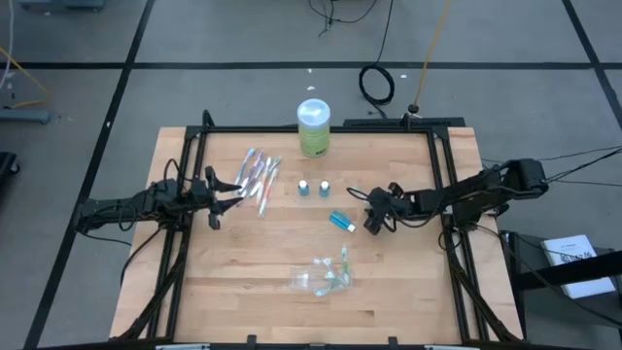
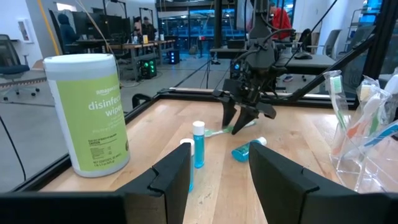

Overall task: Pick & Place toothbrushing station
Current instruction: Put the green toothbrush into the transparent organizer

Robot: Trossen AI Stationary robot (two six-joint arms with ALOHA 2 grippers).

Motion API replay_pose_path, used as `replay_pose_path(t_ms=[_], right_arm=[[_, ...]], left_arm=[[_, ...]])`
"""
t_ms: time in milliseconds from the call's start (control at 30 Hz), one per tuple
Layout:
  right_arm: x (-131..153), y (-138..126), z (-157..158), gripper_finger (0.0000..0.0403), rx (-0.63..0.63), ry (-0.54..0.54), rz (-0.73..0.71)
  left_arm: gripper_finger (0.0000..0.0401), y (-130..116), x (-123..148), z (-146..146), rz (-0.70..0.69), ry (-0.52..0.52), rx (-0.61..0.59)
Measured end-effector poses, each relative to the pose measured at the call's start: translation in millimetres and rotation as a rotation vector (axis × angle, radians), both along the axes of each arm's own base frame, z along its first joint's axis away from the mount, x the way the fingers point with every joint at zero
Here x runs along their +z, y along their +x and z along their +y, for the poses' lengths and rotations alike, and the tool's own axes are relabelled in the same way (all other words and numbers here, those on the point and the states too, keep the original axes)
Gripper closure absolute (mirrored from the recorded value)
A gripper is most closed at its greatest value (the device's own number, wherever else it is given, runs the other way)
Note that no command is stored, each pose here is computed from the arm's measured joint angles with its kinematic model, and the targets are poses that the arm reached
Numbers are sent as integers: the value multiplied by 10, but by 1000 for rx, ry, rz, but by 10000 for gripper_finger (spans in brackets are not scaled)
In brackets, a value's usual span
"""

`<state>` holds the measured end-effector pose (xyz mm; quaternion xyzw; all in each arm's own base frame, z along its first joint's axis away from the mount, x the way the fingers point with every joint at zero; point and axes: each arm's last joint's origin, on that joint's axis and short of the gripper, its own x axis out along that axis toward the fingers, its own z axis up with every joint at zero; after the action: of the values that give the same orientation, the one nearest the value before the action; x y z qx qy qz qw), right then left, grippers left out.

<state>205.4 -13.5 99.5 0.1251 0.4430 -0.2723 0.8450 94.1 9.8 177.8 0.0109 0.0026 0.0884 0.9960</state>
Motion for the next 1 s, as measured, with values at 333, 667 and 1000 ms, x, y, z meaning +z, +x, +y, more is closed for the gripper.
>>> replay_pose_path(t_ms=[333, 667, 1000], right_arm=[[88, -10, 8, 386, 5, -56, -33], [527, -80, 460, 400, 79, -243, -322], [860, -248, 1022, 402, 189, -264, -643]], left_arm=[[235, 0, 0, 0, 0, 0, 0], [235, 0, 0, 0, 0, 0, 0], [235, 0, 0, 0, 0, 0, 0]])
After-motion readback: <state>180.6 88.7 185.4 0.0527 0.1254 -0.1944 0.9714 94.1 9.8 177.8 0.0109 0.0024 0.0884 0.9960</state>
